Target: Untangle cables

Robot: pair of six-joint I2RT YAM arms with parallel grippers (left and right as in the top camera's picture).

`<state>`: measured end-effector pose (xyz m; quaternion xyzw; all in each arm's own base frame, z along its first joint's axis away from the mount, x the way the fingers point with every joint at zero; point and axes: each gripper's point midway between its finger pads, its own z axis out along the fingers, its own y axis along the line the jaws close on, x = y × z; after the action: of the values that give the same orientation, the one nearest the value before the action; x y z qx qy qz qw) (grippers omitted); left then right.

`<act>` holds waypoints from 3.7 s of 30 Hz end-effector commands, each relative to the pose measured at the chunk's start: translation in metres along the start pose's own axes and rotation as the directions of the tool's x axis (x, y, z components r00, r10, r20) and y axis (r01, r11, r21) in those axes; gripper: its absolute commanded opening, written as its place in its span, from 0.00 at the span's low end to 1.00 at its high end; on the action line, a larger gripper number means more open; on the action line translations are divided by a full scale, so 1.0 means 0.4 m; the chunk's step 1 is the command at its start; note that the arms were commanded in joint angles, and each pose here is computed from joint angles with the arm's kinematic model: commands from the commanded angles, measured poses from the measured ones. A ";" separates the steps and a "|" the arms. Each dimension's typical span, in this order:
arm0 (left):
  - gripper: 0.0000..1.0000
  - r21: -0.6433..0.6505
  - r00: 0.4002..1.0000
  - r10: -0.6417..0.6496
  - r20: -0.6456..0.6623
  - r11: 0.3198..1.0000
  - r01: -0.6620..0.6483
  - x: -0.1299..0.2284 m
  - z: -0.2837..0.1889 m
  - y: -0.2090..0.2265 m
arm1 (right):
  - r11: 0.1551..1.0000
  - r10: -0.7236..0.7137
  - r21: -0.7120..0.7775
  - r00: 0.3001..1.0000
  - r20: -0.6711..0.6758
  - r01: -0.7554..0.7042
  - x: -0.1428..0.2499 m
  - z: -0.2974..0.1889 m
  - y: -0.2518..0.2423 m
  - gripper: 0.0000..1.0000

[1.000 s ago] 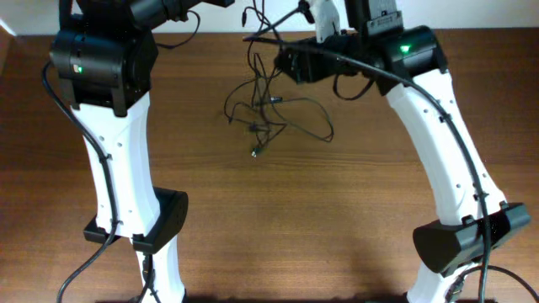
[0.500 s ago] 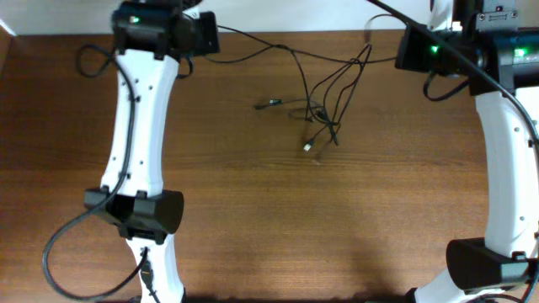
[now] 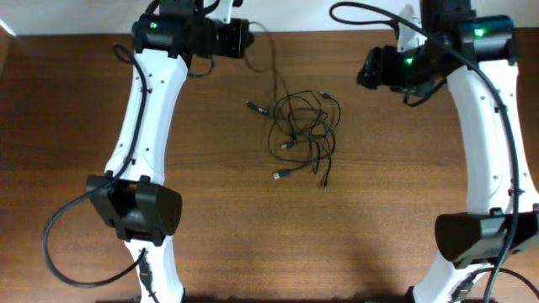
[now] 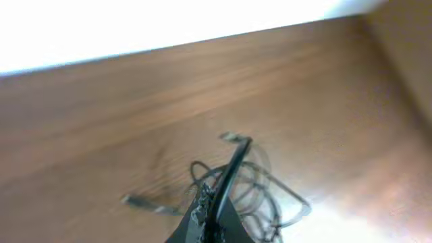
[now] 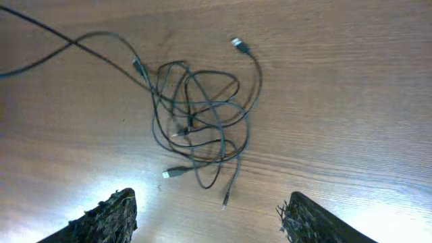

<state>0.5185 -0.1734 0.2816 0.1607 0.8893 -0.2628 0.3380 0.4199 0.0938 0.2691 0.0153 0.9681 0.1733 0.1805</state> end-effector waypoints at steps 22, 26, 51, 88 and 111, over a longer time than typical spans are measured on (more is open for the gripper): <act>0.00 -0.338 0.909 0.090 0.406 0.939 0.057 -0.148 -0.617 -0.007 | 0.997 -0.050 -0.062 0.998 -0.028 0.048 0.017 0.020 0.068 0.72; 0.00 -0.421 0.903 0.097 0.419 0.902 0.098 -0.152 -0.638 0.032 | 0.997 -0.033 -0.074 0.976 -0.216 0.017 0.085 0.269 0.194 0.72; 0.86 -0.181 0.883 -0.211 0.418 0.934 0.309 -0.160 -0.494 0.094 | 0.873 -0.254 -0.296 0.880 0.401 0.387 -0.194 -0.100 0.334 0.04; 0.00 -0.034 0.925 0.188 -0.330 0.977 -0.211 0.230 0.326 -0.172 | 0.997 0.081 -0.040 0.903 0.422 -0.071 -0.088 -0.442 -0.093 0.04; 0.00 -0.328 0.792 -0.080 -0.605 0.932 -0.155 0.466 0.325 0.123 | 0.669 0.405 0.309 0.679 0.612 -0.677 -0.045 -0.545 -0.891 0.04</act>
<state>0.4756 -0.1911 0.0590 0.1982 0.9773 -0.0252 0.0699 0.3705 -0.2922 0.3646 0.3731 0.8493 -0.0142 0.3731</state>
